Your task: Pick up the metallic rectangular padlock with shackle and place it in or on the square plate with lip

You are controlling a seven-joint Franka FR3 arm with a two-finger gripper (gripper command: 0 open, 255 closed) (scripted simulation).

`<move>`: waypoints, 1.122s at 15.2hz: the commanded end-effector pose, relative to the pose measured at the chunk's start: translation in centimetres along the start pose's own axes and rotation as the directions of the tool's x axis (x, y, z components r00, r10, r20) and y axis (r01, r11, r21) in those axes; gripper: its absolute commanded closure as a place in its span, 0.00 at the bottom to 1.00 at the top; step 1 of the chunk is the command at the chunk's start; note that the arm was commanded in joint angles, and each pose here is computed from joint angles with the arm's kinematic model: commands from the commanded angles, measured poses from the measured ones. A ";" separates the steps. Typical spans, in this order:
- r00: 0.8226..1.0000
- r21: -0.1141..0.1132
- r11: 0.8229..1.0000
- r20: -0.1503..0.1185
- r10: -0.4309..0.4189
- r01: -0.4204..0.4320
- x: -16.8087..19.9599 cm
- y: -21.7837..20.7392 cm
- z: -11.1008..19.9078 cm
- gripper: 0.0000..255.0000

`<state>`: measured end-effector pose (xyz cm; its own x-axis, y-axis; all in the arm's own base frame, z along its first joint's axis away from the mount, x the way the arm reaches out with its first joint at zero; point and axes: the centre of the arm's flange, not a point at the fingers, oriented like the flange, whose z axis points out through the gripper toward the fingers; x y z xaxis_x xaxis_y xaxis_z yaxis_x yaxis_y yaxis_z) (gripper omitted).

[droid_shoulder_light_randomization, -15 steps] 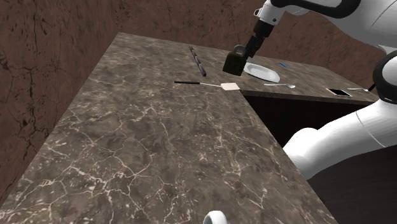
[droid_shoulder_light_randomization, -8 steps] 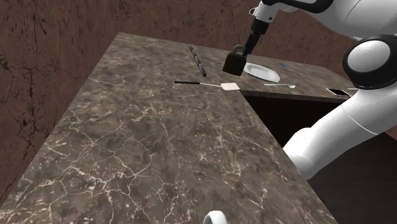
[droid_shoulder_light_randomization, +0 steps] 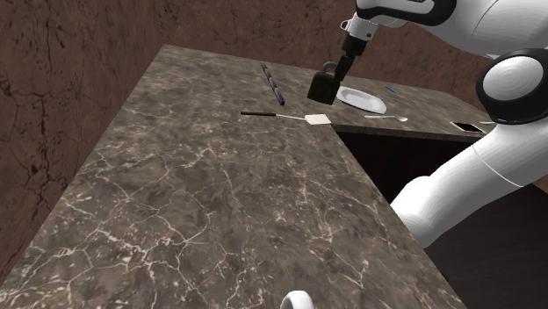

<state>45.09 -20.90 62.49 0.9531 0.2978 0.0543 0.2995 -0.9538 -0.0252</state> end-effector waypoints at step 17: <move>1.000 0.000 1.000 0.000 0.000 0.000 0.1 0.0 -1.5 1.00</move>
<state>45.07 -20.90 63.53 0.9531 0.2977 0.0538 0.2993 -0.9538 -0.0252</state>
